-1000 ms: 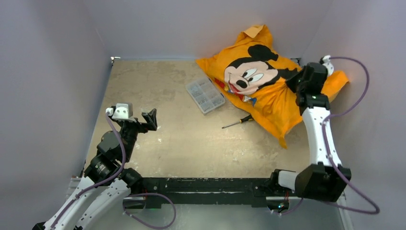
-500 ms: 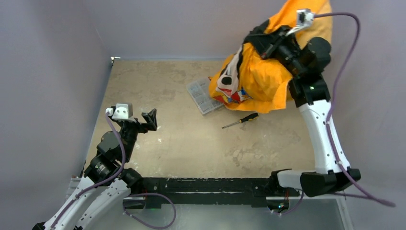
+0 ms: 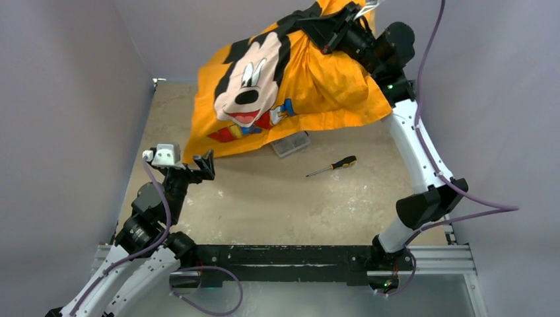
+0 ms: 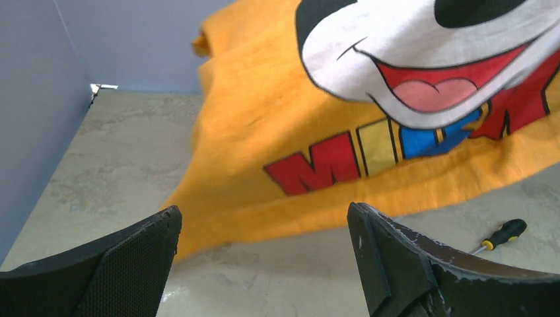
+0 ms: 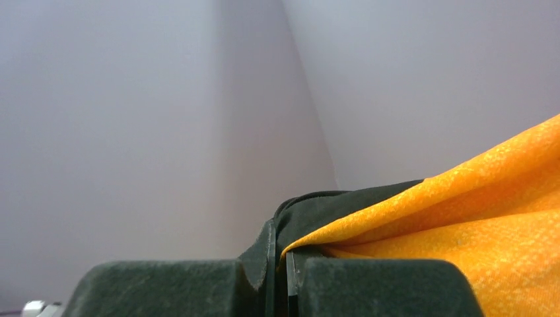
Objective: Remove the pillowcase from the pillow
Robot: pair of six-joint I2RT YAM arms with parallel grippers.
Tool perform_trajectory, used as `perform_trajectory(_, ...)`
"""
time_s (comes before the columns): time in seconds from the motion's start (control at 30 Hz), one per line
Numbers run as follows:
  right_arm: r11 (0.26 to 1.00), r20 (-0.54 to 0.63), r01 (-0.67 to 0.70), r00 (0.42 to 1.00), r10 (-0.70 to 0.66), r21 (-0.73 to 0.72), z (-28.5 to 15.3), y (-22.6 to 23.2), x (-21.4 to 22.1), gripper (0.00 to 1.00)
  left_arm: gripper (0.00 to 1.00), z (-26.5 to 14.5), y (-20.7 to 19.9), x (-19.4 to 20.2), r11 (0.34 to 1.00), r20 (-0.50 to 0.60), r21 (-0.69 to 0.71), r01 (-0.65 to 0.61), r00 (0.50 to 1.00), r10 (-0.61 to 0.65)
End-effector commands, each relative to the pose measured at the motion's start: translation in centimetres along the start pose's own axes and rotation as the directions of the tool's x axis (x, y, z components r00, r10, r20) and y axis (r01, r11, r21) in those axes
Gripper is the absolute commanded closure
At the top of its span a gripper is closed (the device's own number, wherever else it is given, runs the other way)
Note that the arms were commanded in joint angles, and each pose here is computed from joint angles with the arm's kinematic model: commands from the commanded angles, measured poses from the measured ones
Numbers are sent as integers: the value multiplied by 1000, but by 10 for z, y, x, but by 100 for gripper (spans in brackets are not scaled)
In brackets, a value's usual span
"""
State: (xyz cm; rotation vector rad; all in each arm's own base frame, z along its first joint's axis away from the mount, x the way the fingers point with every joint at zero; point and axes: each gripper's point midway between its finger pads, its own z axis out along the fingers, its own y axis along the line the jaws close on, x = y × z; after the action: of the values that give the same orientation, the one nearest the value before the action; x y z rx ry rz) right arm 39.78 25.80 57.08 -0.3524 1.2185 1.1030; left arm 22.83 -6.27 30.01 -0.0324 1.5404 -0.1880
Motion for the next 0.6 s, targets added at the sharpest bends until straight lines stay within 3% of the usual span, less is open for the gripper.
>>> perform_trajectory(0.0,948,256,123,965,-46,-293,-20,86,-48,100,4,-2,4,-10,999,50,-19,26,998,-25)
perform_trajectory(0.13,974,82,-110,988,128,-197,7,39,61,100,4,-2,4,-10,999,50,-18,26,998,-25)
perform_trajectory(0.3,964,-140,-265,954,266,25,21,2,194,92,4,-1,3,-9,1000,45,-16,25,999,-24)
perform_trajectory(0.43,942,-230,-292,917,325,167,-2,-15,252,91,4,0,4,-8,1000,41,-22,20,999,-20)
perform_trajectory(0.57,923,-259,-271,904,342,273,-31,-19,268,86,4,2,3,-6,1000,31,-23,18,999,-17)
